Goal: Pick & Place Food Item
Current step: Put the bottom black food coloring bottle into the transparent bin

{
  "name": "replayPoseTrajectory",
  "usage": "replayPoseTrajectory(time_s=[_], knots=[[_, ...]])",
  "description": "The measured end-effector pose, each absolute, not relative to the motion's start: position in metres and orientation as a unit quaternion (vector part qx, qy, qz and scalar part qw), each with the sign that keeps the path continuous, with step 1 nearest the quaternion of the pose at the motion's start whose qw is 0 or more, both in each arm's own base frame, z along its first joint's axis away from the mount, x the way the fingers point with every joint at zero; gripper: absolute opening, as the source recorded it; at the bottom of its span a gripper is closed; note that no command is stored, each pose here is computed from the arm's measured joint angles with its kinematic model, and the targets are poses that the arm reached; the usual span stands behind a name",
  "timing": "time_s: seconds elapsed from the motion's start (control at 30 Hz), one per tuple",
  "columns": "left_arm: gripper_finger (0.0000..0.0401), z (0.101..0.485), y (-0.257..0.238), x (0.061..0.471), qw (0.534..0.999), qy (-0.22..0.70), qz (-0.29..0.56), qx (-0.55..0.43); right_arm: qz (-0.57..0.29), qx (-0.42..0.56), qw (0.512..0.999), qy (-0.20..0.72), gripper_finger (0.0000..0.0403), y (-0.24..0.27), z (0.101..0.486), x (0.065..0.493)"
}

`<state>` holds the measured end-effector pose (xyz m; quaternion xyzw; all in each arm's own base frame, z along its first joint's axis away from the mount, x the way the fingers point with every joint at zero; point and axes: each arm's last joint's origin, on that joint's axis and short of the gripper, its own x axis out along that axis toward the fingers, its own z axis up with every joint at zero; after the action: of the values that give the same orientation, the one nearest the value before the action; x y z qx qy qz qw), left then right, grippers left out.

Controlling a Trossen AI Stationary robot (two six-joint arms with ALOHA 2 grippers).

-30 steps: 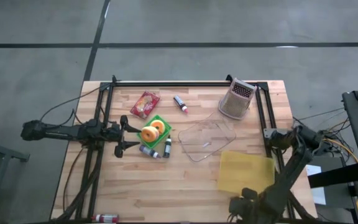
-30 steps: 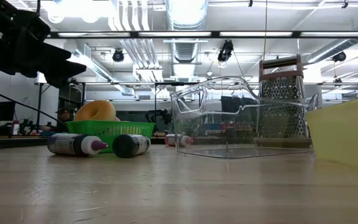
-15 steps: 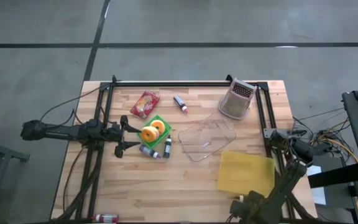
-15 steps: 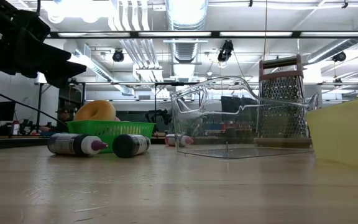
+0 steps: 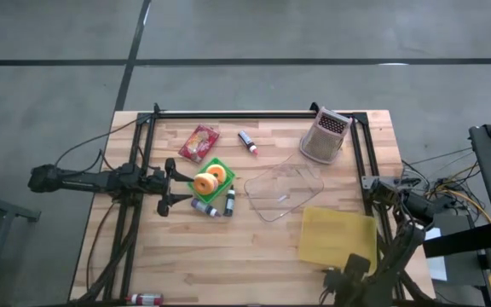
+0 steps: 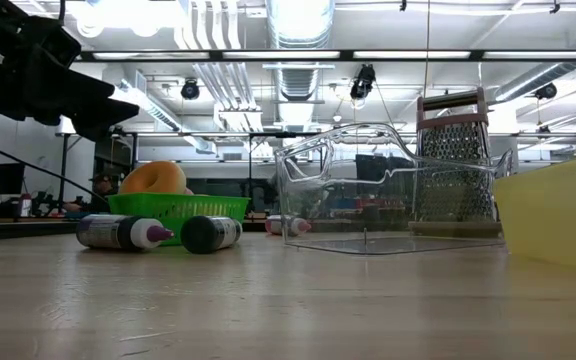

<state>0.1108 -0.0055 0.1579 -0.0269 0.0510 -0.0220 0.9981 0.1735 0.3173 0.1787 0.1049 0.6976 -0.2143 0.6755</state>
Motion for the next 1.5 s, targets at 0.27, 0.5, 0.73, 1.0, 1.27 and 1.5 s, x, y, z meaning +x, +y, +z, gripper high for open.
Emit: replayPoseTrajectory(time_s=[0.27, 0.5, 0.73, 1.0, 1.27, 1.5], knots=[[0.0262, 0.158, -0.006, 0.111, 0.998, 0.052, -0.022, -0.024, -0.232, 0.08, 0.668, 0.703, 0.0215, 0.308, 0.164, 0.168], [0.0262, 0.158, -0.005, 0.111, 0.998, 0.052, -0.022, -0.023, -0.196, 0.097, 0.68, 0.7, 0.0215, 0.307, 0.151, 0.169], [0.0262, 0.158, -0.006, 0.111, 0.998, 0.052, -0.022, -0.024, -0.177, 0.109, 0.689, 0.694, 0.0214, 0.306, 0.143, 0.171], [0.0262, 0.157, -0.005, 0.111, 0.998, 0.054, -0.022, -0.025, -0.173, 0.107, 0.698, 0.687, 0.0144, 0.307, 0.144, 0.172], [0.0262, 0.157, -0.006, 0.111, 0.998, 0.054, -0.022, -0.025, -0.157, 0.088, 0.741, 0.647, 0.0075, 0.311, 0.149, 0.179], [0.0262, 0.161, -0.006, 0.111, 0.999, 0.034, -0.022, -0.025, -0.152, 0.068, 0.78, 0.603, 0.0074, 0.312, 0.154, 0.186]])
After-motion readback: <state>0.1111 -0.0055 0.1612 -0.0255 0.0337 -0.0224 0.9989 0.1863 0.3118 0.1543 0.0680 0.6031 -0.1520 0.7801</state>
